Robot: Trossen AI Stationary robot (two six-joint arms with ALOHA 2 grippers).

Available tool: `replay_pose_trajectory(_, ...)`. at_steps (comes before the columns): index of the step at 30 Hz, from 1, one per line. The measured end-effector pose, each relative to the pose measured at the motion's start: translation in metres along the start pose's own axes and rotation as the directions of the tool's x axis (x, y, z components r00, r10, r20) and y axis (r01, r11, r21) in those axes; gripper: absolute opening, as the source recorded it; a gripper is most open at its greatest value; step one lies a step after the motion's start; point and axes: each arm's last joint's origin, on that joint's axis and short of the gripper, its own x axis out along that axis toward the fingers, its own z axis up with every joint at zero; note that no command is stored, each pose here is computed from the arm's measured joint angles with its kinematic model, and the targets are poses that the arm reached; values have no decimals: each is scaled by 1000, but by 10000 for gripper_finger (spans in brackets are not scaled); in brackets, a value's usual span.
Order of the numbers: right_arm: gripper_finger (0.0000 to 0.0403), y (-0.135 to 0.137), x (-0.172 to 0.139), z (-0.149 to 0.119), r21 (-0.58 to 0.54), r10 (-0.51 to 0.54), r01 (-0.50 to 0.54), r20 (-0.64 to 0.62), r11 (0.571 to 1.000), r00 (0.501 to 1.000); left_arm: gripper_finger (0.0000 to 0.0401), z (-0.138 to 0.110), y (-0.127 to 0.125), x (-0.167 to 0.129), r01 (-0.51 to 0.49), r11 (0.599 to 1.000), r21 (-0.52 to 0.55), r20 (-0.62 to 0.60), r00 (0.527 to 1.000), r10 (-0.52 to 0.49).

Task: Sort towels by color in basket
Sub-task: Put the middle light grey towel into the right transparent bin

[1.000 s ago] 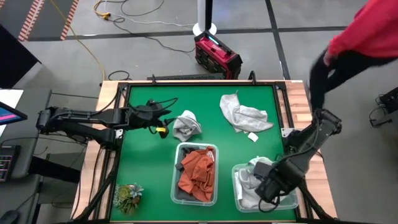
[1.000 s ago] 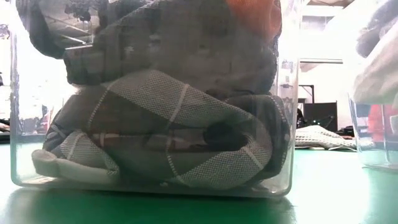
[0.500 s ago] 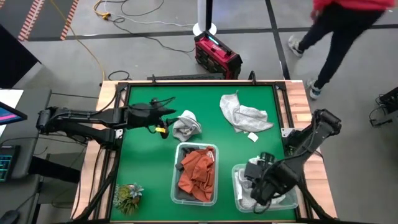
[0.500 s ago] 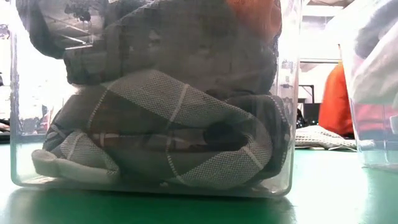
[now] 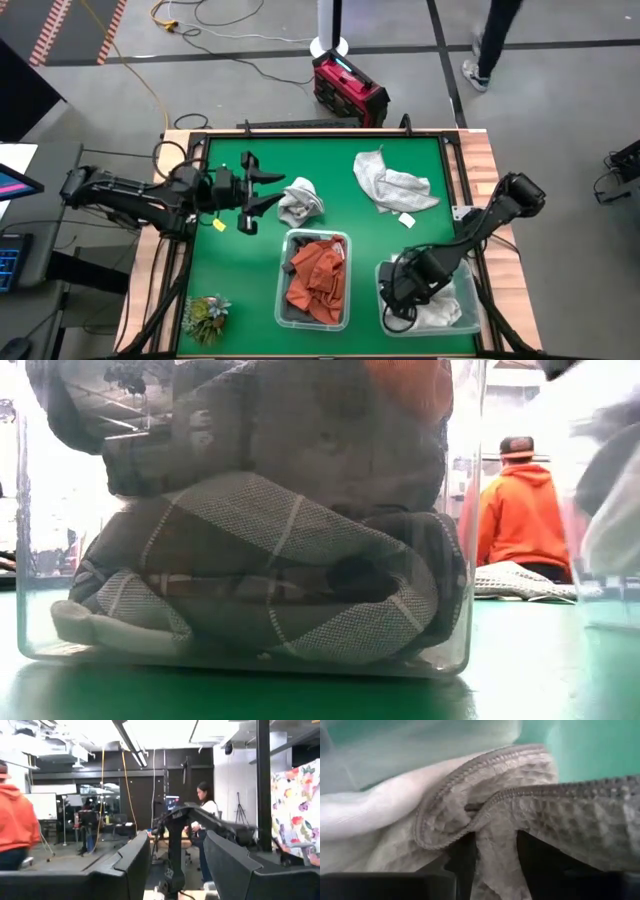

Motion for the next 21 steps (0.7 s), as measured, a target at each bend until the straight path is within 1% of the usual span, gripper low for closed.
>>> replay_pose_trajectory(2,172,2,-13,0,32,-4,4,-13,999,1000,178,-1,-5,0,38,999,9,1,999,-38)
replay_pose_trajectory(5,172,8,-32,-1,30,6,-6,-10,1000,1000,178,-1,-16,1,108,993,47,17,994,-109)
replay_pose_trajectory(9,172,13,-59,-1,51,19,-19,-2,999,1000,178,-7,-34,3,152,982,113,28,987,-156)
replay_pose_trajectory(11,172,13,-71,-1,65,20,-21,5,998,1000,178,-12,-43,3,139,978,156,4,990,-142)
replay_pose_trajectory(12,172,13,-77,-1,66,9,-10,12,998,1000,178,-15,-47,4,113,978,176,-14,994,-112)
replay_pose_trajectory(13,172,12,-81,-2,67,-9,8,21,998,1000,178,-18,-50,4,89,976,198,-27,996,-86)
replay_pose_trajectory(15,172,8,-88,-3,71,-71,68,39,995,997,178,-18,-52,5,29,974,225,-13,1000,-27)
replay_pose_trajectory(19,172,4,-87,-4,66,-202,193,171,979,964,178,-18,-51,4,-16,970,243,-33,999,25)
replay_pose_trajectory(21,172,5,-77,-6,46,-236,231,167,972,957,178,-19,-51,3,-30,967,253,-61,997,47)
